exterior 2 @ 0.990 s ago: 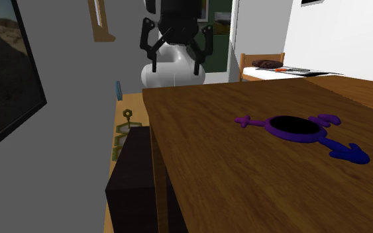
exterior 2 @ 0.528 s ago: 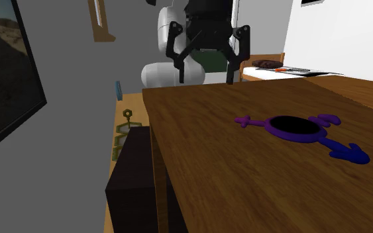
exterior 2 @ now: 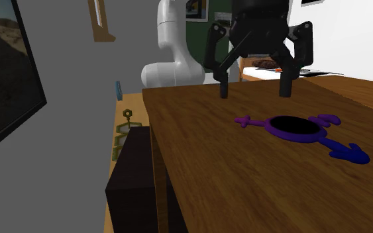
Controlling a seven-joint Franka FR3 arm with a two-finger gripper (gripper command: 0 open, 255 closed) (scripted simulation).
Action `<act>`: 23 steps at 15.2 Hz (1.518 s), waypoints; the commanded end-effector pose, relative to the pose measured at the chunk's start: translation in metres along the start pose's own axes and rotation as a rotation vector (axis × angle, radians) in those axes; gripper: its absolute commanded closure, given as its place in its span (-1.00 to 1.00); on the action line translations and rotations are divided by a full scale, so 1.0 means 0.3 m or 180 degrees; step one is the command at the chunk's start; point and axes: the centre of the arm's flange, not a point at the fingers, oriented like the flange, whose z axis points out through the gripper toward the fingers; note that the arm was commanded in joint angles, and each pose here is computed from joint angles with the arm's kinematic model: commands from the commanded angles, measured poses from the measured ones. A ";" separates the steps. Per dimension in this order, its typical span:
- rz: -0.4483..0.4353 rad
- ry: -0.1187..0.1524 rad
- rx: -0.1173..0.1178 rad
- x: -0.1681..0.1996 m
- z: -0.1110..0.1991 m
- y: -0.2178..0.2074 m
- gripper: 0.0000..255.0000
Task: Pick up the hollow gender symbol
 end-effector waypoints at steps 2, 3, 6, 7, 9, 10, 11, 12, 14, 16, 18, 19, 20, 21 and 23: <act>0.0075 0.0121 0.0064 0.088 0.018 -0.070 -1.00; 0.0099 0.0160 0.0084 0.117 0.022 -0.093 -1.00; 0.0145 0.0236 0.0123 0.171 0.046 -0.136 -1.00; 0.0145 0.0236 0.0123 0.167 0.063 -0.136 -1.00; 0.0145 0.0236 0.0123 0.161 0.097 -0.135 -1.00; 0.0145 0.0236 0.0123 0.157 0.115 -0.135 -1.00; 0.0145 0.0236 0.0123 0.154 0.132 -0.134 -1.00; 0.0145 0.0236 0.0123 0.150 0.149 -0.134 -1.00; 0.0145 0.0236 0.0123 0.148 0.159 -0.134 -1.00; 0.0145 0.0236 0.0123 0.148 0.159 -0.134 1.00; 0.0145 0.0236 0.0123 0.149 0.159 -0.135 1.00; 0.0145 0.0236 0.0123 0.149 0.159 -0.135 1.00; 0.0145 0.0236 0.0123 0.150 0.158 -0.134 1.00; 0.0145 0.0236 0.0123 0.150 0.158 -0.134 1.00; 0.0145 0.0236 0.0123 0.149 0.158 -0.135 1.00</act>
